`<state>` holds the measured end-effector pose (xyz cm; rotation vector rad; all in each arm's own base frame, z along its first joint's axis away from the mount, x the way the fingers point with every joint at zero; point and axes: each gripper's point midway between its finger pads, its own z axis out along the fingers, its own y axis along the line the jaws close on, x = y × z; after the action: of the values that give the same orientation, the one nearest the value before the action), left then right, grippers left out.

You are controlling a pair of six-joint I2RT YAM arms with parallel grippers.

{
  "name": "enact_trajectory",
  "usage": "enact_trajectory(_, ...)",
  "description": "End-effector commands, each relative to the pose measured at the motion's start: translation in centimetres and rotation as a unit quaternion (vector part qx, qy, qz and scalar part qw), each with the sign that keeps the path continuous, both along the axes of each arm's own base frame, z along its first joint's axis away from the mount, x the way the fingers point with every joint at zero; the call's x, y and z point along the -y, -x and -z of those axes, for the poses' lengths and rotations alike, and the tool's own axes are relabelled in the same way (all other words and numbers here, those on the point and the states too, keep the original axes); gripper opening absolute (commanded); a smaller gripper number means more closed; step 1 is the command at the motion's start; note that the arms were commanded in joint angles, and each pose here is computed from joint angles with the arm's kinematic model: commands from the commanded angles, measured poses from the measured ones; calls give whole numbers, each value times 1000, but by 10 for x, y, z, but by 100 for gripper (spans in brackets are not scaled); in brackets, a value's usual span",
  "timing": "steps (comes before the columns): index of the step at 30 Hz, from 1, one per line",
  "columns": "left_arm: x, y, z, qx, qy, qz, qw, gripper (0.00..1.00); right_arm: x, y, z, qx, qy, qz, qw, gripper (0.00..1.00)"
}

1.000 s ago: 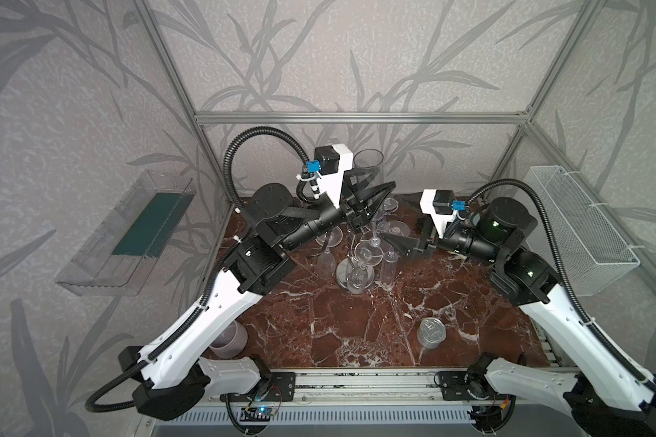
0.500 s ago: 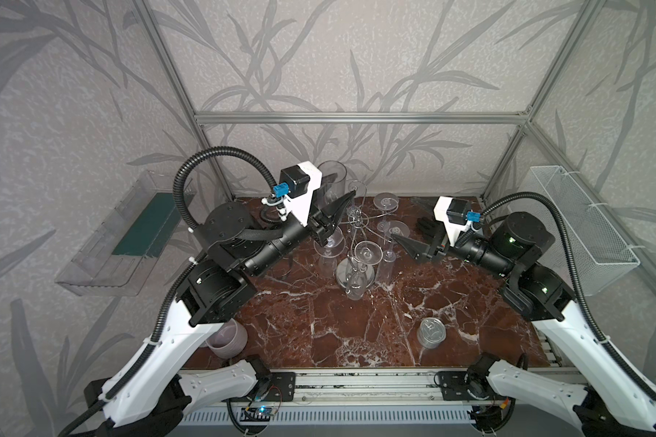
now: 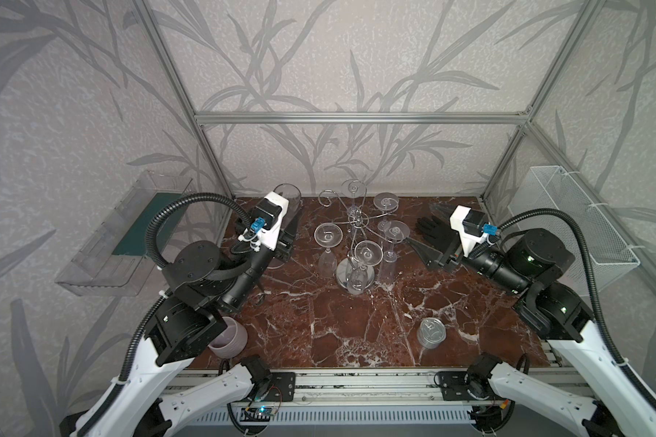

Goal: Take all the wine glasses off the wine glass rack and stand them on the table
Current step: 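Grasp the glass bowl with the left gripper while the right gripper withdraws, then carry the upright flute glass with the left gripper toward the far table corner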

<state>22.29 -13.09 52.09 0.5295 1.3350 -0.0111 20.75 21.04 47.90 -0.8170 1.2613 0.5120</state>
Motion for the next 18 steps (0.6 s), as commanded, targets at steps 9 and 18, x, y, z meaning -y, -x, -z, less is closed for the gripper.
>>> enact_trajectory(9,-36,-50,47,-13,-31,-131,991,41,7,0,16,-26,-6,17,999,92)
enact_trajectory(18,-79,-123,115,-82,80,-154,981,40,20,1,30,-41,-1,46,998,92)
